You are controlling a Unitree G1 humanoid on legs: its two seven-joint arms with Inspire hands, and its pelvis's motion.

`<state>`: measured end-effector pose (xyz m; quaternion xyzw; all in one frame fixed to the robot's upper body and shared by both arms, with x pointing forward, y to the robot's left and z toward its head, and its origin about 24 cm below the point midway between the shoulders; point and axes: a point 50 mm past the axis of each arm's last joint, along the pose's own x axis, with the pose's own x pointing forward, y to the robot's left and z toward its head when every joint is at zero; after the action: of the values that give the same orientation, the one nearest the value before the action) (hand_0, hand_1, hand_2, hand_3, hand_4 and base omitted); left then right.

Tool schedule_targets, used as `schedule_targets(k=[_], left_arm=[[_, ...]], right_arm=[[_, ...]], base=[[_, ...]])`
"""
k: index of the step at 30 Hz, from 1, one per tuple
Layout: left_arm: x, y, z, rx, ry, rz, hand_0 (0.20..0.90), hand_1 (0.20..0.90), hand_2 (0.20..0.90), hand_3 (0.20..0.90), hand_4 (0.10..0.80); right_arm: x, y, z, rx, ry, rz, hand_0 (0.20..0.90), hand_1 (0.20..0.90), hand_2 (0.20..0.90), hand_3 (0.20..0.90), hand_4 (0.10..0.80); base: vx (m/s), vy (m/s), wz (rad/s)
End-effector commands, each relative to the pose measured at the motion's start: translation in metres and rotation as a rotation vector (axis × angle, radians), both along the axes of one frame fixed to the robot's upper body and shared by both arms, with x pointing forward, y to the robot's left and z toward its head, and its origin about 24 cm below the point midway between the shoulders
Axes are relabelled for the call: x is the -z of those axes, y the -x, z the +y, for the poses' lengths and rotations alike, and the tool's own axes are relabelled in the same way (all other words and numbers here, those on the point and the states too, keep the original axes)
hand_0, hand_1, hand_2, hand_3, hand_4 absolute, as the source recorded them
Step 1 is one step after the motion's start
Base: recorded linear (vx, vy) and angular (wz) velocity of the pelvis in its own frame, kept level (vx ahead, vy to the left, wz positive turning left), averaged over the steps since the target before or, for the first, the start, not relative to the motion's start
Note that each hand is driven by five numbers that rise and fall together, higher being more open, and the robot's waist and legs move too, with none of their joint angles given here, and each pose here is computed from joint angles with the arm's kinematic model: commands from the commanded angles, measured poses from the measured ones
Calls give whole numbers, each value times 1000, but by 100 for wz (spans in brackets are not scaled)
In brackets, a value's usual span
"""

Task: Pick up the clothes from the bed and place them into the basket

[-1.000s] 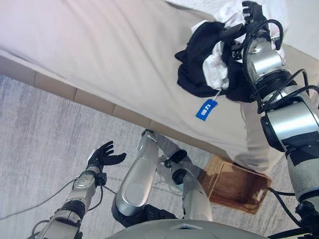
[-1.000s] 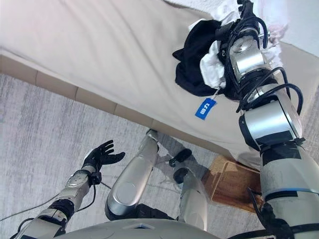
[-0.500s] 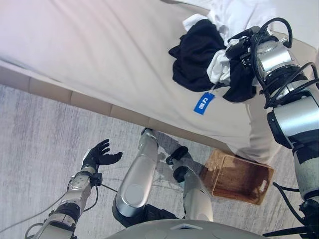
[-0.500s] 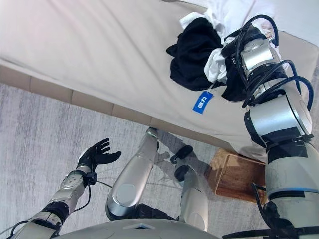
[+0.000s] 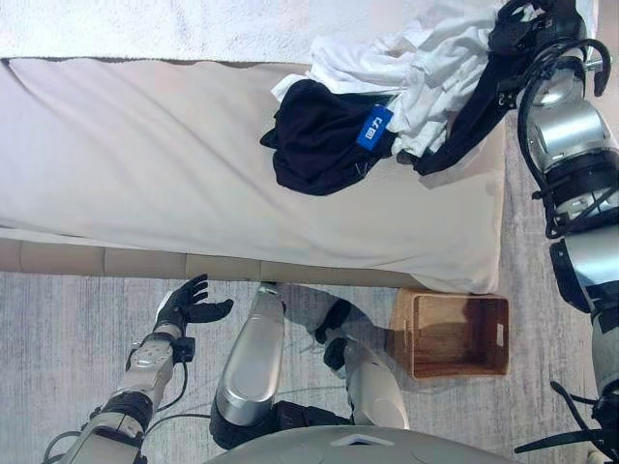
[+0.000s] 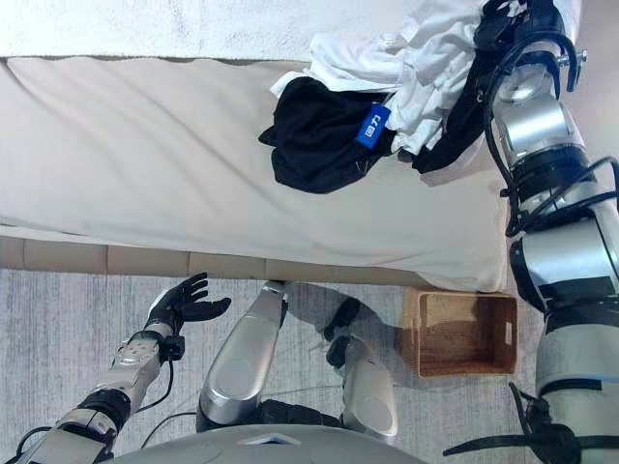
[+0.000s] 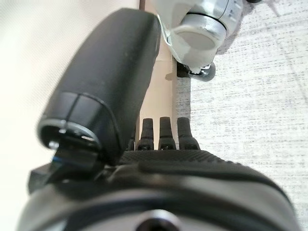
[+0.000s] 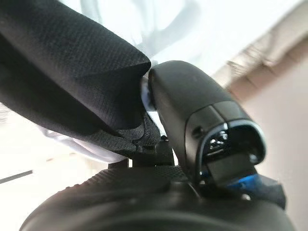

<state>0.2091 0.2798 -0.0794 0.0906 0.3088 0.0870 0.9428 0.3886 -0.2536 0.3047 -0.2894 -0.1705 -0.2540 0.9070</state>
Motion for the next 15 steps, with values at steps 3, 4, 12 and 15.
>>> schedule_targets(k=[3,4,12,15], left_arm=[[22,38,7,-19,-60,123,900,900,900,900,800],[23,40,7,-17,-65,130,900,900,900,900,800],[37,59,3,-33,-65,224,900,900,900,900,800],[41,65,0,-23,-60,249,900,900,900,900,800]], right_arm=[[-70,46,1,-68,71,-452,300,300,300,200,100],[-72,49,4,-95,61,-497,300,300,300,200,100],[-83,66,38,-360,3,-590,300,300,300,200,100],[-73,61,56,-506,-14,-517,300,300,300,200,100]], base=[[13,-29,2],[21,-45,1],[75,-8,-4],[89,12,1]])
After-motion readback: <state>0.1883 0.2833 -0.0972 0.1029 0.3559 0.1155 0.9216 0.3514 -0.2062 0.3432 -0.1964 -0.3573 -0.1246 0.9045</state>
